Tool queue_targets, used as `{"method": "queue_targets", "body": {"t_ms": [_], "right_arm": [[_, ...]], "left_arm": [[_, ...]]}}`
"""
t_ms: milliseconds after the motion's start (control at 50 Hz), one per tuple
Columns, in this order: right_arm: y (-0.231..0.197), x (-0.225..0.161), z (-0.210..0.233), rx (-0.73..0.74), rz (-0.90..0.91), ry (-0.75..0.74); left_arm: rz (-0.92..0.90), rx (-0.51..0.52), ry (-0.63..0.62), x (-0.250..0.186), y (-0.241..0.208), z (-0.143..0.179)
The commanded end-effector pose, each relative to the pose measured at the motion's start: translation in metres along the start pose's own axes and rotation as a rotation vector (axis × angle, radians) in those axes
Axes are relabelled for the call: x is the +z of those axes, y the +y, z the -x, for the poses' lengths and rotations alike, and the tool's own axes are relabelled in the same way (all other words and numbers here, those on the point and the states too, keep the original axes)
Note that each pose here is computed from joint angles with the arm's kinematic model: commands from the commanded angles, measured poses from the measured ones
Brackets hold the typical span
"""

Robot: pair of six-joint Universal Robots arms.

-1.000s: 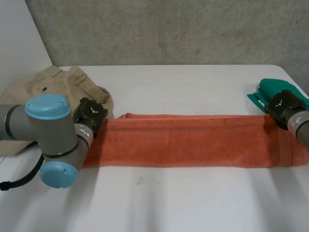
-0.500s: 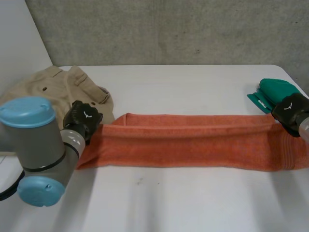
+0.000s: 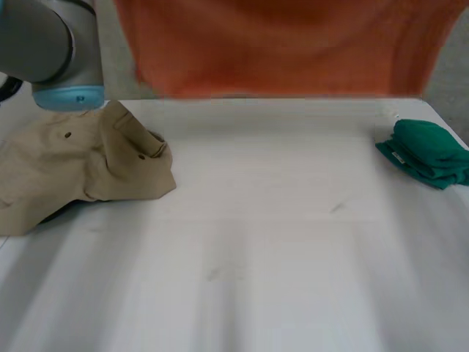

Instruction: Fold the laundry.

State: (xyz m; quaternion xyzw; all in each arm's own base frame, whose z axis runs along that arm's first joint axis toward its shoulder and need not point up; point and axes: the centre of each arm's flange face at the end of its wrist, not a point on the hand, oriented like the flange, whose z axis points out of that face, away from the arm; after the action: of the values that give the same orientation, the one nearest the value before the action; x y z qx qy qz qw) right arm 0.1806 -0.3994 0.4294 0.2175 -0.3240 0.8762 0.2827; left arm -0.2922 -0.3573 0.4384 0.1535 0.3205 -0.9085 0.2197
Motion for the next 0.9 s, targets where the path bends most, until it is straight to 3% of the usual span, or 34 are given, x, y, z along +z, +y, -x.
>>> {"method": "queue_targets", "body": {"t_ms": [20,180,320,400,480,560,660,800,900], "right_arm": [[0.02,-0.032,0.025,0.02,0.114,-0.106],[0.055,-0.097,0.066,0.053,0.359,-0.346],[0.066,-0.153,0.091,0.086,0.503,-0.541],[0.063,-0.176,0.085,0.074,0.555,-0.627],[0.049,-0.181,0.035,-0.028,0.614,-0.635],[0.043,-0.206,-0.007,-0.114,0.788,-0.764],[0.034,-0.225,-0.022,-0.08,0.871,-0.92],[0.038,-0.229,-0.013,-0.009,0.808,-0.962],[0.06,-0.229,0.001,-0.007,0.81,-0.965]], "left_arm": [[0.106,-0.032,0.09,-0.037,0.032,-0.009],[0.351,0.011,0.331,-0.129,0.093,-0.048],[0.495,0.044,0.489,-0.195,0.113,-0.063],[0.558,0.08,0.567,-0.227,0.103,-0.047],[0.582,0.12,0.619,-0.244,0.073,-0.009],[0.67,0.167,0.785,-0.278,0.049,0.018],[0.844,0.186,0.996,-0.315,0.02,0.054],[0.818,0.141,1.013,-0.315,0.021,0.046],[0.843,0.151,1.037,-0.313,0.044,0.023]]}}
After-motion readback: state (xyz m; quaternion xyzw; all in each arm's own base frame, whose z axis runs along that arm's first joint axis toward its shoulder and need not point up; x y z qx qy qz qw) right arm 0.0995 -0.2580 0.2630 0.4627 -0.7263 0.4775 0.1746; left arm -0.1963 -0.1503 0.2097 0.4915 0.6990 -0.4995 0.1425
